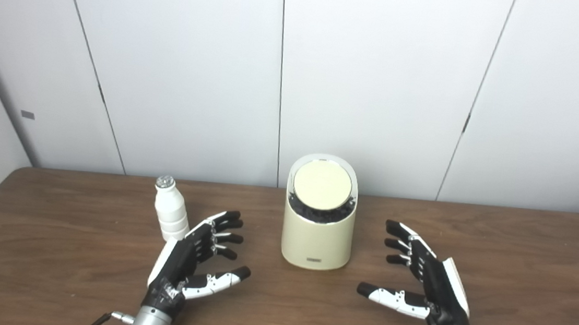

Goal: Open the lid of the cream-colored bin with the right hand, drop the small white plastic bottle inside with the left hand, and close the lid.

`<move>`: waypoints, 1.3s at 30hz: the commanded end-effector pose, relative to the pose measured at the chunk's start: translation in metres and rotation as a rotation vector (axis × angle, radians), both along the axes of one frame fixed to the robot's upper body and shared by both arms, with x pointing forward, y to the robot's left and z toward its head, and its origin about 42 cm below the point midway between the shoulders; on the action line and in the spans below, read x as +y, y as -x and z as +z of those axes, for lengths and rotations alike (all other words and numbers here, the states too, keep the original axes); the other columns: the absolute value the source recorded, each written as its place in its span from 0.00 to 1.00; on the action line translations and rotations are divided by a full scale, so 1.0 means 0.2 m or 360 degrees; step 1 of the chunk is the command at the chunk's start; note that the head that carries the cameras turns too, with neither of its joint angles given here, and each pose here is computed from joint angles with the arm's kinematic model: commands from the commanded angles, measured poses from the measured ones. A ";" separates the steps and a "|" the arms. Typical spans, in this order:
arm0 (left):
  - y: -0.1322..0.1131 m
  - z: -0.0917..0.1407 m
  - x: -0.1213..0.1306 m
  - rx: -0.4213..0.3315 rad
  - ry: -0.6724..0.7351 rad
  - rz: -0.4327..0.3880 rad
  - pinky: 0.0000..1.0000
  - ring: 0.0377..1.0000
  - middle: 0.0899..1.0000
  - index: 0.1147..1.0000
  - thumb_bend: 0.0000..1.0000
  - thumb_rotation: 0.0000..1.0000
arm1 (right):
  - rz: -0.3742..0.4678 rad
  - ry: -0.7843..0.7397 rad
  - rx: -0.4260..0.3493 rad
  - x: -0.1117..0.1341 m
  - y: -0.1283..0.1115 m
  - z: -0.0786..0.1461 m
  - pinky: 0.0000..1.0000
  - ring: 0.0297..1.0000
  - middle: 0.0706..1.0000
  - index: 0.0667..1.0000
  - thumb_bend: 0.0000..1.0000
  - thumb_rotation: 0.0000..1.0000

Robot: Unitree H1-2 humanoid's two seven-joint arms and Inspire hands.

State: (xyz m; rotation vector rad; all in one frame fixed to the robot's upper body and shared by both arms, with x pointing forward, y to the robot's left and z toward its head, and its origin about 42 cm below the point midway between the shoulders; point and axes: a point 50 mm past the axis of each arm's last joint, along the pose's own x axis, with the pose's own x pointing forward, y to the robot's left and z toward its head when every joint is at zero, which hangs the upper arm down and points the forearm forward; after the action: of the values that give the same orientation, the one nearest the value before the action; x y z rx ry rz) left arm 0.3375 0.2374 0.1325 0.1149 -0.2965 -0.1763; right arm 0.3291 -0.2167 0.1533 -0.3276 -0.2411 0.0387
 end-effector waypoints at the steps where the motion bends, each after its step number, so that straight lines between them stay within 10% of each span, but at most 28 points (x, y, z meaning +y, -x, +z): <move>1: -0.02 0.09 -0.01 -0.0143 0.0007 -0.0020 0.59 0.71 0.79 0.81 0.64 0.00 | 0.0031 0.0001 -0.0154 0.01 -0.02 0.09 0.71 0.81 0.84 0.81 0.78 0.25; 25: -0.05 0.08 -0.01 -0.0149 0.0020 -0.0022 0.60 0.71 0.79 0.81 0.64 0.00 | 0.0041 0.0002 -0.0176 0.04 -0.05 0.10 0.70 0.78 0.84 0.83 0.77 0.25; 39: -0.08 0.06 -0.02 -0.0154 0.0010 -0.0035 0.60 0.72 0.79 0.81 0.64 0.00 | -0.0035 0.0190 -0.0313 0.14 -0.28 0.53 0.73 0.88 0.93 0.96 0.79 0.35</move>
State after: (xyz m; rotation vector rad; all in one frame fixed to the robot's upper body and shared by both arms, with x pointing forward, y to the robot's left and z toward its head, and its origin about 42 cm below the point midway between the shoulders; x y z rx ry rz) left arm 0.3442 0.2360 0.1286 0.1058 -0.3073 -0.1817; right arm 0.3813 -0.1935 0.2334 -0.4401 -0.3618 0.0082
